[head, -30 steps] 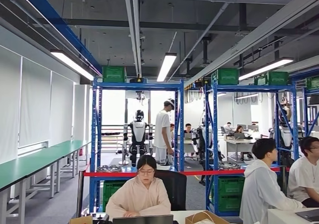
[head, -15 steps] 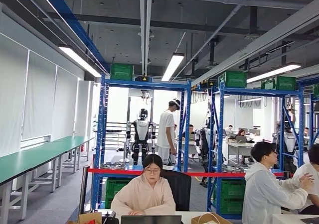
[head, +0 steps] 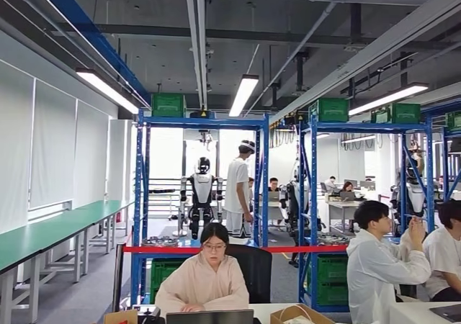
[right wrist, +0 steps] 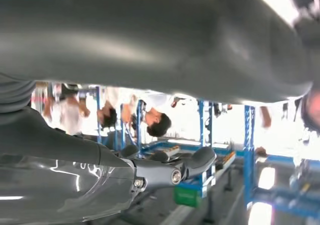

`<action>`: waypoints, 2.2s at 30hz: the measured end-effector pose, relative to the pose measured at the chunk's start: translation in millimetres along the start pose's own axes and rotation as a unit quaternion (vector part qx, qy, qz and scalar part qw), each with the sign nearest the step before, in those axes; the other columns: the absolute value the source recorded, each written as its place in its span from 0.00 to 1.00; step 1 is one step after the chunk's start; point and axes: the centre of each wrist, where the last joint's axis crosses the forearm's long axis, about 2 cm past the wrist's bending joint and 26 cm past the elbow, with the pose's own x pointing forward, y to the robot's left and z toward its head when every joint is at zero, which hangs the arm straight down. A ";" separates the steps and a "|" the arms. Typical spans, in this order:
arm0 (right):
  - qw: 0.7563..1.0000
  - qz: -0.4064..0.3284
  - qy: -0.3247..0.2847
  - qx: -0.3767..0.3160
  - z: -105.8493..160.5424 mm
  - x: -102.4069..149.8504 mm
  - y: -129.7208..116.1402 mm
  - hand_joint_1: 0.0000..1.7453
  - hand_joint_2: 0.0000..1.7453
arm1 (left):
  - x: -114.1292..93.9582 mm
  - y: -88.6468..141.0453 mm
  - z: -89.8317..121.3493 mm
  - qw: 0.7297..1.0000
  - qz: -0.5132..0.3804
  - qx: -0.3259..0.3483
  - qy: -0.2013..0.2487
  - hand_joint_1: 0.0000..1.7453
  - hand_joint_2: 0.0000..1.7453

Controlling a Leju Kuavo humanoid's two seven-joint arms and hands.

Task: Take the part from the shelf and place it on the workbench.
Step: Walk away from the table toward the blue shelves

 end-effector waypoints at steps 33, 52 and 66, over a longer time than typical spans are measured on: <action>0.490 -0.757 -0.402 -0.159 71.3 186.0 -67.4 0.00 0.00 | -3.5 3.1 1.5 0.999 0.030 0.011 0.008 0.00 0.00; 0.486 -0.774 -0.382 -0.136 106.1 199.4 -41.1 0.00 0.00 | -11.9 5.4 5.8 0.999 0.034 0.026 0.016 0.00 0.00; 0.549 -0.818 -0.170 -0.017 181.6 207.8 60.6 0.00 0.00 | -23.2 2.1 12.5 0.996 0.060 0.048 0.032 0.00 0.00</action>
